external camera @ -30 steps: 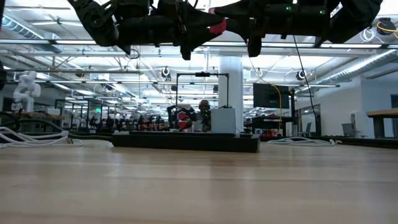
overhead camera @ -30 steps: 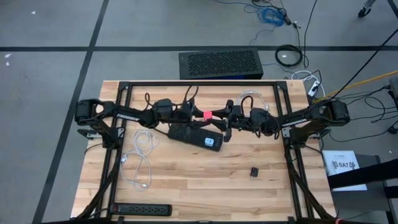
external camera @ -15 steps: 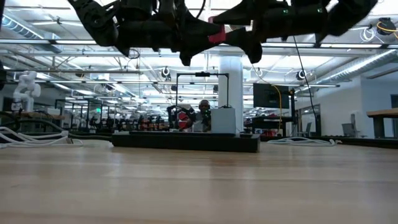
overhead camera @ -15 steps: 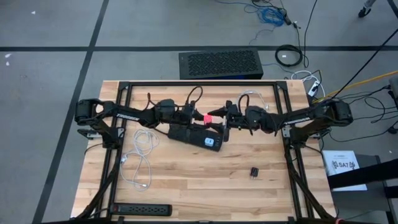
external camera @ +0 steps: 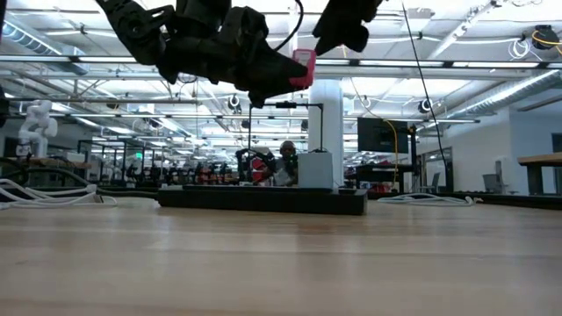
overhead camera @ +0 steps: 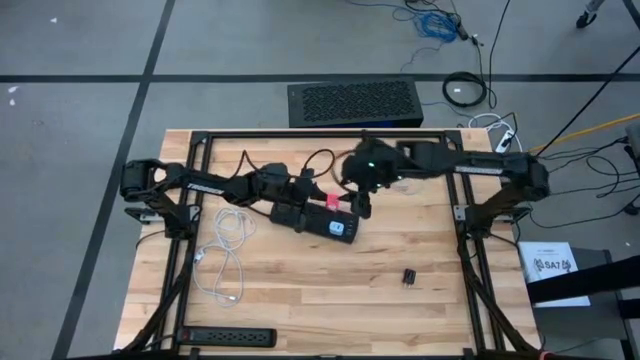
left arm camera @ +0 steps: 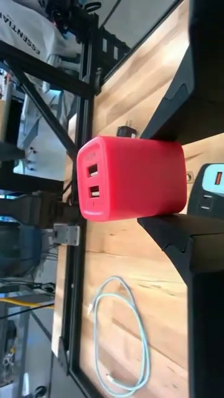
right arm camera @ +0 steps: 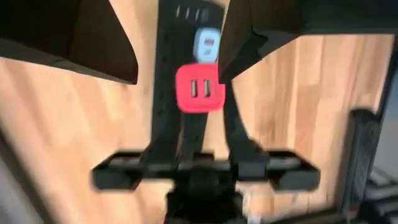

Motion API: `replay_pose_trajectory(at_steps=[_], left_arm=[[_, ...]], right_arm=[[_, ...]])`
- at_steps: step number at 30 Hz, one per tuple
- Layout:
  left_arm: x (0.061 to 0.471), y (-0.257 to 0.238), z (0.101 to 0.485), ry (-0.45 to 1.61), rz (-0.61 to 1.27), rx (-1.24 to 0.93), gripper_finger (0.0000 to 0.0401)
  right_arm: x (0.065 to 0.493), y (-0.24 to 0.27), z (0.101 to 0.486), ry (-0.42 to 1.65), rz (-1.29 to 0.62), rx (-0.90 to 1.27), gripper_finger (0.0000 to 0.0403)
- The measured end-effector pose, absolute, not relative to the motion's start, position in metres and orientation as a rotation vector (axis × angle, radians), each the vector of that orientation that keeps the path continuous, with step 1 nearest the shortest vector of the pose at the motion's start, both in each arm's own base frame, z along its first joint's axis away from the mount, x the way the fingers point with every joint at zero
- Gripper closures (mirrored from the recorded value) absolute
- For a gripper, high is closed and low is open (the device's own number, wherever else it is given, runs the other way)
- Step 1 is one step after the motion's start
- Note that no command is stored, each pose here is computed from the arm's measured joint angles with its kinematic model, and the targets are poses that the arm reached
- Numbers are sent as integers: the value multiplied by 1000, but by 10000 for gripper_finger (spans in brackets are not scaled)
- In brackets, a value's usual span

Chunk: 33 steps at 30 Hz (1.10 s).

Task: Insert USB
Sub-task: Insert the pink charger adapter into the top left black outlet extension

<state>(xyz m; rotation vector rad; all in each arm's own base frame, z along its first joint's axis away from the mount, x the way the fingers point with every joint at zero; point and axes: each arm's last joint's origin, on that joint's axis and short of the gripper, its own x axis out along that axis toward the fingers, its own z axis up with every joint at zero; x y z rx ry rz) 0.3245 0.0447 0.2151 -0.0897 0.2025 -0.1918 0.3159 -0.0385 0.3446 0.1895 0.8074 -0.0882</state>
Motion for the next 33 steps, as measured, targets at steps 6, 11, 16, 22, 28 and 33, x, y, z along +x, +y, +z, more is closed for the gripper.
replay_pose_trajectory(at_steps=[6,11,16,22,28,33], left_arm=[[324,45,212,225,-188,-95,243],[324,45,210,248,-173,-74,243],[324,46,210,247,-161,-70,243],[324,46,211,242,-163,-55,243],[324,46,211,239,-163,-54,243],[324,46,211,237,-163,-54,243]], right_arm=[[347,-44,333,1026,-43,216,193],[363,-45,332,1098,-13,220,193],[368,-44,335,1085,14,232,193],[368,-45,334,1097,16,236,193],[372,-45,328,1105,28,208,193],[377,-44,323,1108,51,178,193]])
